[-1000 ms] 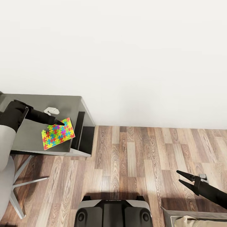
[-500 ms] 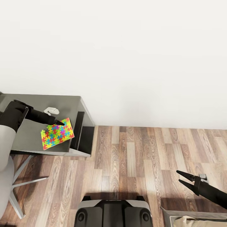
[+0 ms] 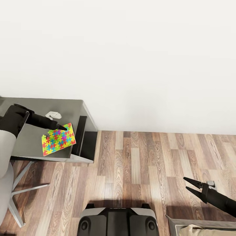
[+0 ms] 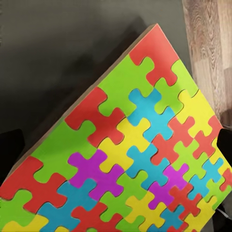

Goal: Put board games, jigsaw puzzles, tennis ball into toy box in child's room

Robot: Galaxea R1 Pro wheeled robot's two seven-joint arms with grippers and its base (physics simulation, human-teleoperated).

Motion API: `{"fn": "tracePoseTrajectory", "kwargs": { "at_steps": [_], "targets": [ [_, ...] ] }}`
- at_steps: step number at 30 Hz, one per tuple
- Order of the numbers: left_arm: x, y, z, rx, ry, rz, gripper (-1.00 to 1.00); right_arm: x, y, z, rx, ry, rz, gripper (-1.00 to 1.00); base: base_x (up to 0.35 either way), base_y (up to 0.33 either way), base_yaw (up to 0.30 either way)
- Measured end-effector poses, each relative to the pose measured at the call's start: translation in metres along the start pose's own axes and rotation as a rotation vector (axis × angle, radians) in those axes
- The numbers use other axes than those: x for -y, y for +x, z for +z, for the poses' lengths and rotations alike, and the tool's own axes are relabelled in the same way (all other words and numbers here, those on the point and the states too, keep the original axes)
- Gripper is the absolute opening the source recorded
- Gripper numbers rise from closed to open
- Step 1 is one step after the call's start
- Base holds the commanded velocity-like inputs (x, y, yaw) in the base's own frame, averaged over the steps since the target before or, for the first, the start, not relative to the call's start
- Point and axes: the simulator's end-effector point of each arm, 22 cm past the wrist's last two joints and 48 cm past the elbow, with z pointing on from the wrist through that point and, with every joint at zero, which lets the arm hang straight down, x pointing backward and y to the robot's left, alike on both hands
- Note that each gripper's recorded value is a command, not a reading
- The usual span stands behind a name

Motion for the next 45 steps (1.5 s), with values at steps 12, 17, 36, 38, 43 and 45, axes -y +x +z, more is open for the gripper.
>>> {"fn": "tracePoseTrajectory", "kwargs": {
  "at_steps": [12, 17, 36, 38, 43, 45],
  "targets": [
    [0.024, 0.000, -0.002, 0.001, 0.108, 0.033, 1.00, 0.000, 0.000, 0.000, 0.000, 0.000, 0.000, 1.00, 0.000, 0.000, 0.000],
    [0.024, 0.000, -0.002, 0.000, 0.109, 0.036, 1.00, 0.000, 0.000, 0.000, 0.000, -0.001, 0.000, 1.00, 0.000, 0.000, 0.000],
    [0.019, 0.001, -0.007, 0.012, 0.109, 0.023, 1.00, -0.001, 0.000, 0.001, 0.001, -0.002, -0.003, 1.00, 0.000, 0.000, 0.000],
    [0.018, 0.000, -0.009, 0.019, 0.109, 0.019, 1.00, -0.001, 0.000, 0.001, 0.001, -0.002, -0.004, 1.00, 0.000, 0.000, 0.000],
    [0.017, -0.004, -0.013, 0.040, 0.112, 0.012, 1.00, -0.001, 0.000, 0.001, 0.001, -0.001, -0.003, 1.00, 0.000, 0.000, 0.000],
    [0.016, -0.008, -0.016, 0.057, 0.115, 0.005, 1.00, -0.001, 0.000, 0.001, 0.001, -0.001, -0.002, 1.00, 0.000, 0.000, 0.000]
  ]
}}
